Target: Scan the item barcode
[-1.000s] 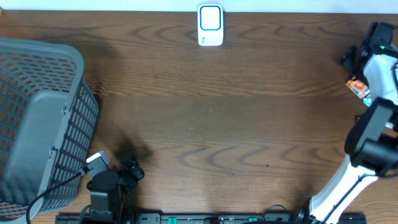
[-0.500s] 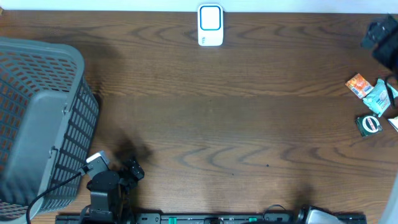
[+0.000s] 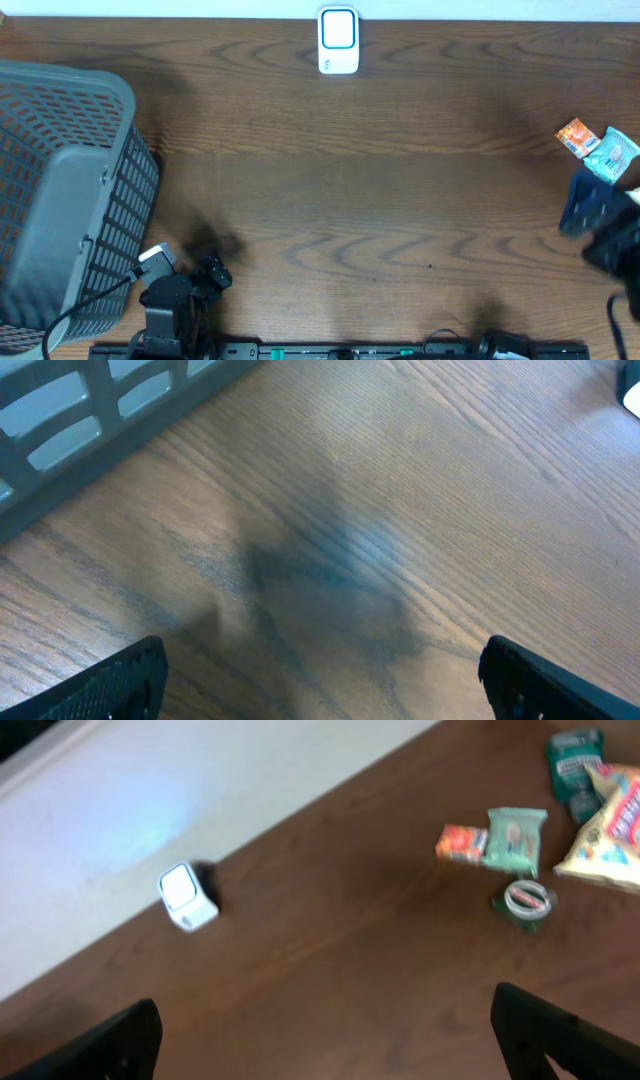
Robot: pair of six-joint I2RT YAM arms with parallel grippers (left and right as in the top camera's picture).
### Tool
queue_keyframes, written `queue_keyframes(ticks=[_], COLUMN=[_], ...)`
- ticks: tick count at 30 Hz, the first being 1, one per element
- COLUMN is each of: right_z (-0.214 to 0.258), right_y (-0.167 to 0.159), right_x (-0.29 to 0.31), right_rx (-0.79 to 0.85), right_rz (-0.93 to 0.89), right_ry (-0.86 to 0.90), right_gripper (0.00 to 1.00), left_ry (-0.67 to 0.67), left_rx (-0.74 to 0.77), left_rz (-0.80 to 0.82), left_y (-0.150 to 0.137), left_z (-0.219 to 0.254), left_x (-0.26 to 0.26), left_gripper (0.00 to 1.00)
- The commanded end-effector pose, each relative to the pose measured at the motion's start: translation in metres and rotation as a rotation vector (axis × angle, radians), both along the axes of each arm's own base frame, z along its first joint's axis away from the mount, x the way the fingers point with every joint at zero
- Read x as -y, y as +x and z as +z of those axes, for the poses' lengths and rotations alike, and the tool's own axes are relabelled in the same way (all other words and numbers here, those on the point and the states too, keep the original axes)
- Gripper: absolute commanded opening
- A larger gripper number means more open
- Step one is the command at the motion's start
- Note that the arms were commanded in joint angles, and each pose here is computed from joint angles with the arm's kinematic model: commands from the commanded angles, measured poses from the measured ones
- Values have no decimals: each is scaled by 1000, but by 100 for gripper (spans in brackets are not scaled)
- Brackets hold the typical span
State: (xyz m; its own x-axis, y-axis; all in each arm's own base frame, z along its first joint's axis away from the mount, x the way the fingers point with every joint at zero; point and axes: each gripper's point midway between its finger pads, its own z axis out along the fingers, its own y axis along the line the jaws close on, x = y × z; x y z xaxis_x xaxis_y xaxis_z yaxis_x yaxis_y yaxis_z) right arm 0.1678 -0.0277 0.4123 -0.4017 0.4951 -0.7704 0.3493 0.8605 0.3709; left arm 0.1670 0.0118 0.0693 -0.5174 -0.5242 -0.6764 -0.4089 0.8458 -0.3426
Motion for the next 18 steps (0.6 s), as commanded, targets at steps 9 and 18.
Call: queue_keyframes(ticks=[9, 18], right_z=[-47, -57], right_y=[-81, -70], right_x=[-5, -14], right_rx=[-166, 142], right_rz=[-49, 92], right_ry=[-78, -170], right_gripper=[99, 99], left_ry=[32, 32], left_rx=[-60, -60], left_rz=[21, 21], left_y=[-10, -10], left_z=[-12, -12], left_x=[-7, -7], left_gripper=[98, 98])
